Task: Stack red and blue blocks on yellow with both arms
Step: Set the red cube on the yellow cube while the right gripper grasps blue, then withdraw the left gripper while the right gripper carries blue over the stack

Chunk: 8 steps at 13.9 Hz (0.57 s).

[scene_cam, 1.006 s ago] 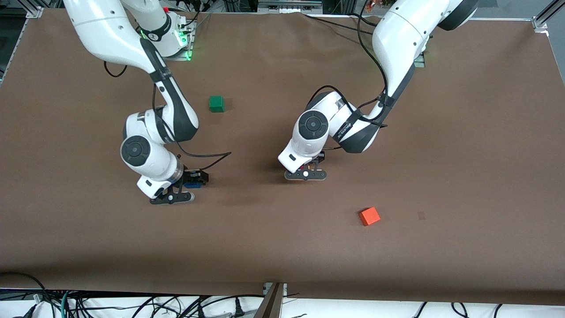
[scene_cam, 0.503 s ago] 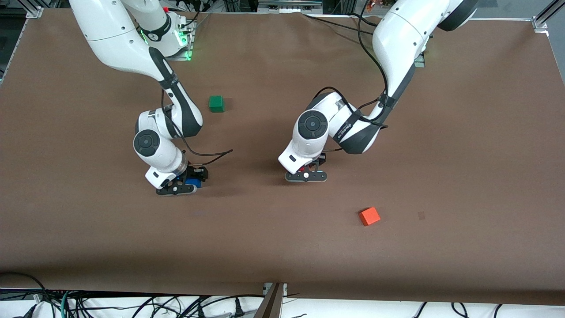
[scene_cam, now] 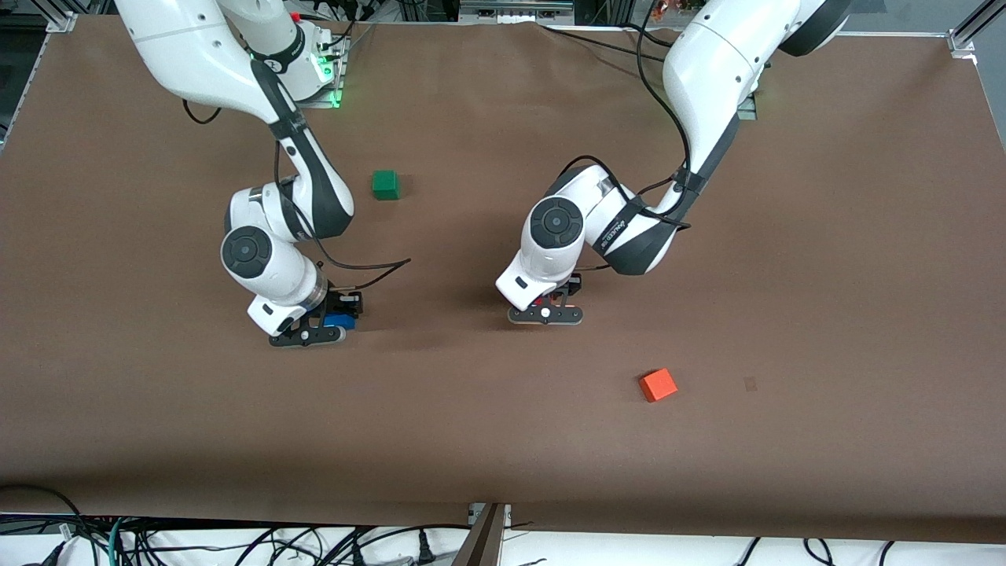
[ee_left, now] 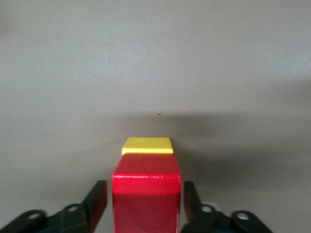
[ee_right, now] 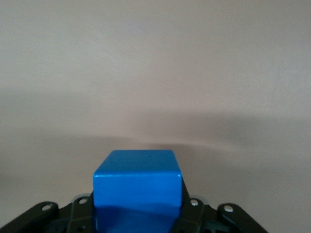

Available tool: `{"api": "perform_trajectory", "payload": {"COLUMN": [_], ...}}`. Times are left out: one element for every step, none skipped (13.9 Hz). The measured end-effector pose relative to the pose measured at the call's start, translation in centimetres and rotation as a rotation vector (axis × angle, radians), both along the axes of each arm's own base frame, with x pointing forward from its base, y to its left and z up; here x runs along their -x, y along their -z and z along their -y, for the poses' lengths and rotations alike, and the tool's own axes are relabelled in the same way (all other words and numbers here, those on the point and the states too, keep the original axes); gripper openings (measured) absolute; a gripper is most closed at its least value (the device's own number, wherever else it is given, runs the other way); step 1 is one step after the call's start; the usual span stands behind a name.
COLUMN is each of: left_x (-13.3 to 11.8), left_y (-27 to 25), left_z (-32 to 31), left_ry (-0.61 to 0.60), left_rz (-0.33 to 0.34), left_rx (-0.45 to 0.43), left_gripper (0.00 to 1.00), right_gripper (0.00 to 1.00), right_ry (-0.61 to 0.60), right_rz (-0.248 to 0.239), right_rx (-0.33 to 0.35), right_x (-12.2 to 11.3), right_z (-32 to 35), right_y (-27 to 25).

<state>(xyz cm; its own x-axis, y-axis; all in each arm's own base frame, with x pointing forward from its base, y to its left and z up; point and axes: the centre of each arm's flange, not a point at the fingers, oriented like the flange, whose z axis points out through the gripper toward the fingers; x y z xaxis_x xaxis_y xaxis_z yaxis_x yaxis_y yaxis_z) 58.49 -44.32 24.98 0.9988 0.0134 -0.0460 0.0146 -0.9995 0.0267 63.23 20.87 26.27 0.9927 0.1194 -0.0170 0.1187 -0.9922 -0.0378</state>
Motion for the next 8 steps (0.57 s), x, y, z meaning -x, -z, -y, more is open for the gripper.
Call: {"api": "perform_trajectory", "payload": {"left_x": [-0.1,-0.4,-0.9,-1.5,-2.6,-4.0,-5.3,-6.3], "left_y": [0.0,-0.3,-1.0,-2.2,-4.1,-6.9,-10.1,-13.5], "left_z": [-0.1,-0.3,-0.5,-1.2,-2.4,-4.2,-6.6,-9.7], "left_ry": [-0.003,-0.007,-0.014,-0.027,-0.051,-0.085,-0.125,-0.157], "left_rz": [0.001,0.005,0.008,0.009,0.013,0.028,0.047,0.062], "left_rx": [0.0,0.002,0.002,-0.004,-0.006,0.004,0.015,0.013], "left_gripper": [0.88,0.97,1.0,1.0,1.0,1.0,1.0,1.0], "right_gripper": [0.55,0.55,0.55,0.55,0.55,0.55,0.55,0.55], "right_ry": [-0.016,-0.029,-0.033,-0.036,-0.036,-0.027,-0.008,0.016], "right_rz": [-0.011,-0.018,-0.022,-0.023,-0.019,-0.019,-0.022,-0.027], "right_rx": [-0.001,-0.002,-0.003,-0.004,-0.006,-0.007,-0.005,-0.001], "right_x": [-0.6,-1.0,-1.2,-1.1,-0.8,-0.3,0.3,0.9], "right_z": [-1.3,-2.9,-4.4,-6.0,-7.6,-9.3,-11.1,-12.9], "right_y": [-2.6,-5.2,-7.4,-8.8,-9.7,-10.1,-10.2,-10.2]}}
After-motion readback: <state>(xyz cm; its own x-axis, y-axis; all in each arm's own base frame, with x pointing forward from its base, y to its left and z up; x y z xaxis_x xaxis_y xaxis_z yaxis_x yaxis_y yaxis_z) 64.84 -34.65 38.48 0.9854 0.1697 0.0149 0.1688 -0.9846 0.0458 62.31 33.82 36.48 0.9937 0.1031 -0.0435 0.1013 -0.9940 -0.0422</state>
